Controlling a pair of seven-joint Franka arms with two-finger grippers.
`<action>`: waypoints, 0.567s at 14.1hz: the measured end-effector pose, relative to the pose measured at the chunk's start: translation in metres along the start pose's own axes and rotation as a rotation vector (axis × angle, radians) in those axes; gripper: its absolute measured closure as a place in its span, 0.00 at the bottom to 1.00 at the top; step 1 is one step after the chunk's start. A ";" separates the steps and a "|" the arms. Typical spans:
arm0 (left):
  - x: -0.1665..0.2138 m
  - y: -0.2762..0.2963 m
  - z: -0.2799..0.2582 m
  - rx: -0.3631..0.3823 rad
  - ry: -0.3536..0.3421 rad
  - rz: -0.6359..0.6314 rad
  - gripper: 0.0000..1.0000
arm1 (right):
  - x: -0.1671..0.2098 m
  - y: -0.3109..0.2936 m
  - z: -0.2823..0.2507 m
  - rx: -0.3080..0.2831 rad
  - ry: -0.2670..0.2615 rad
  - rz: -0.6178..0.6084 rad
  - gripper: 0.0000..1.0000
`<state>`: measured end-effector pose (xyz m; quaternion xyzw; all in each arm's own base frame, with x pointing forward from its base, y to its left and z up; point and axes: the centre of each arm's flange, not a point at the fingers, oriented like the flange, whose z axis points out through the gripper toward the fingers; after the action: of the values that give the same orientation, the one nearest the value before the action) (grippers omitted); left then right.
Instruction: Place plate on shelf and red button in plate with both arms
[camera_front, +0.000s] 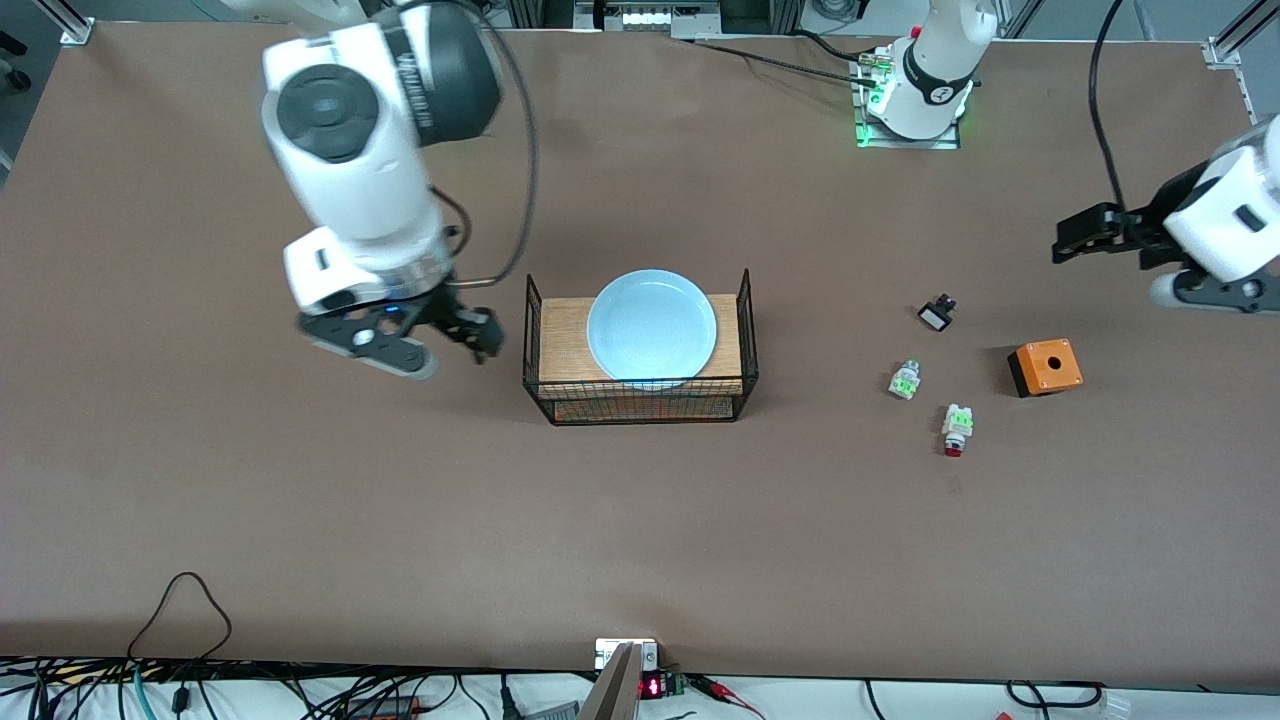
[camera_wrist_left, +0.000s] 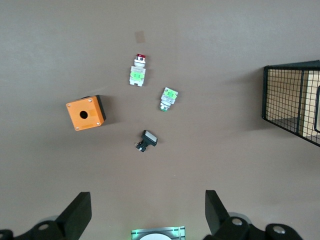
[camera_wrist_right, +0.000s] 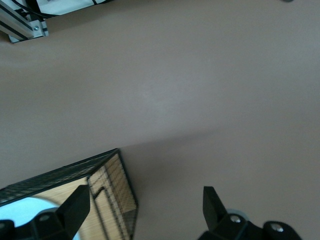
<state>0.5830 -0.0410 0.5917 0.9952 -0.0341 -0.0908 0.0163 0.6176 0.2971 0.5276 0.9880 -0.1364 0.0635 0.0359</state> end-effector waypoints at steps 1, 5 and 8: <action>0.005 0.006 0.007 0.001 -0.010 0.010 0.00 | 0.010 0.014 -0.003 -0.010 0.000 -0.041 0.00; 0.041 0.010 0.050 0.000 0.005 0.036 0.00 | 0.044 0.066 -0.012 -0.031 -0.008 -0.194 0.00; 0.078 0.006 0.109 0.000 0.044 0.107 0.00 | 0.076 0.126 -0.016 -0.034 -0.023 -0.297 0.00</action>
<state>0.6390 -0.0554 0.4708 0.9937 -0.0870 -0.0678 0.0218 0.6539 0.1573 0.5601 0.9972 0.0099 0.0438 0.0601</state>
